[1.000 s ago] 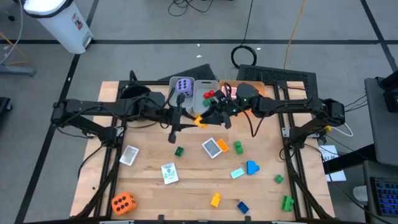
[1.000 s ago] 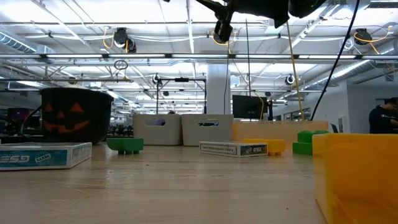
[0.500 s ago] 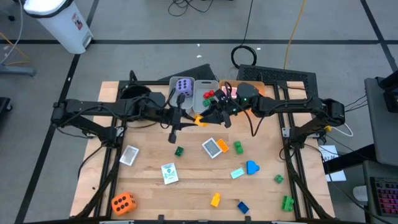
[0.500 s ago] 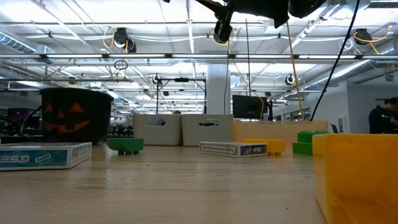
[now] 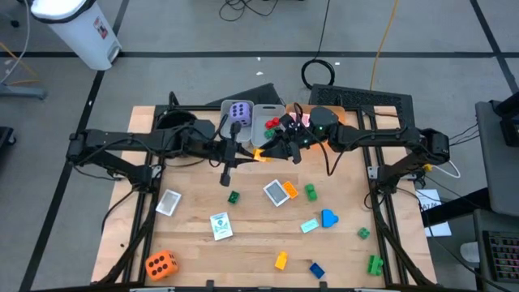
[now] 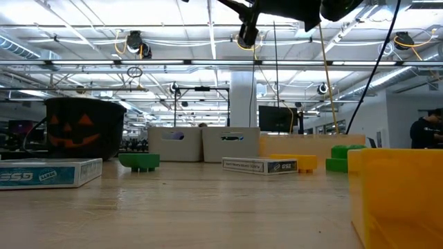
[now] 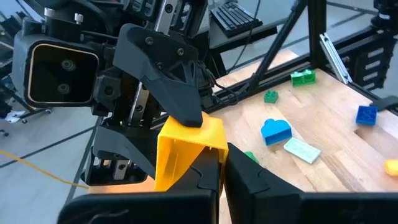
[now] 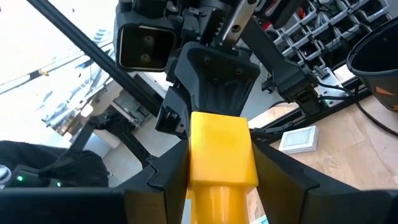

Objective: Pick & Place Toys
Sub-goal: Put the yellow gamepiece into the right gray bin

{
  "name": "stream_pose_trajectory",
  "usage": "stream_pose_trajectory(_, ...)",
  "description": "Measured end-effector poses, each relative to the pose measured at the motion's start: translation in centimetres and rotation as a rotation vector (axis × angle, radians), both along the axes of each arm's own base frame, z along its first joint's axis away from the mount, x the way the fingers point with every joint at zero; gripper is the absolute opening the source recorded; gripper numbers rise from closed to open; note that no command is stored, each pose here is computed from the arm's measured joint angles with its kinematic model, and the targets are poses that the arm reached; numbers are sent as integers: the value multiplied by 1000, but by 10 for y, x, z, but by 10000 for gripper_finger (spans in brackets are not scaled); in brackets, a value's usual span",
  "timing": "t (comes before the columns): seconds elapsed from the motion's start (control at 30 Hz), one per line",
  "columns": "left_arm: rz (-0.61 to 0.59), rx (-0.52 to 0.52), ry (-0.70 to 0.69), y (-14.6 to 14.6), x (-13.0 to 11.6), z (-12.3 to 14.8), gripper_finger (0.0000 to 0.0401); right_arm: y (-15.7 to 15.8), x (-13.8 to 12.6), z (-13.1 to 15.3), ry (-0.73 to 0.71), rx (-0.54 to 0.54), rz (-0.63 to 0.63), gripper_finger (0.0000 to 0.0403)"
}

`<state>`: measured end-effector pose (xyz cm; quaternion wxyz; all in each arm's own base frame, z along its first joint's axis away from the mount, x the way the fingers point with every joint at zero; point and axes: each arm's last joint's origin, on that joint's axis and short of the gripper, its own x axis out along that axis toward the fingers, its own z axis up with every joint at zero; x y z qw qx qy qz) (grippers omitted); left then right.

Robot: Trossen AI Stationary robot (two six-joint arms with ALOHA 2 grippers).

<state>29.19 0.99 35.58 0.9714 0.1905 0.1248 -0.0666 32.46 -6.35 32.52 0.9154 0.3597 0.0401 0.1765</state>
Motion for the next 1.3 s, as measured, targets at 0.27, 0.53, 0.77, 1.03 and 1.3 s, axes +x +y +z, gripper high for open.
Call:
stream_pose_trajectory(0.27, 9, -11, -15, 0, 0, 2, 7, -9, -2, 5, -38, 19, -23, 210)
stream_pose_trajectory(0.53, 45, -15, -12, 2, 0, 2, 10, -16, -5, 10, -87, 17, -46, 251)
stream_pose_trajectory(0.77, 144, -149, -37, 20, -16, 13, 15, -29, -10, 18, -178, -12, -85, 253)
stream_pose_trajectory(1.03, 131, -451, -68, 61, -38, 26, 13, -32, -12, 26, -284, -128, -208, 248)
stream_pose_trajectory(1.3, 51, -632, 8, 80, -43, 20, 12, -31, -19, 37, -347, -341, -384, 247)
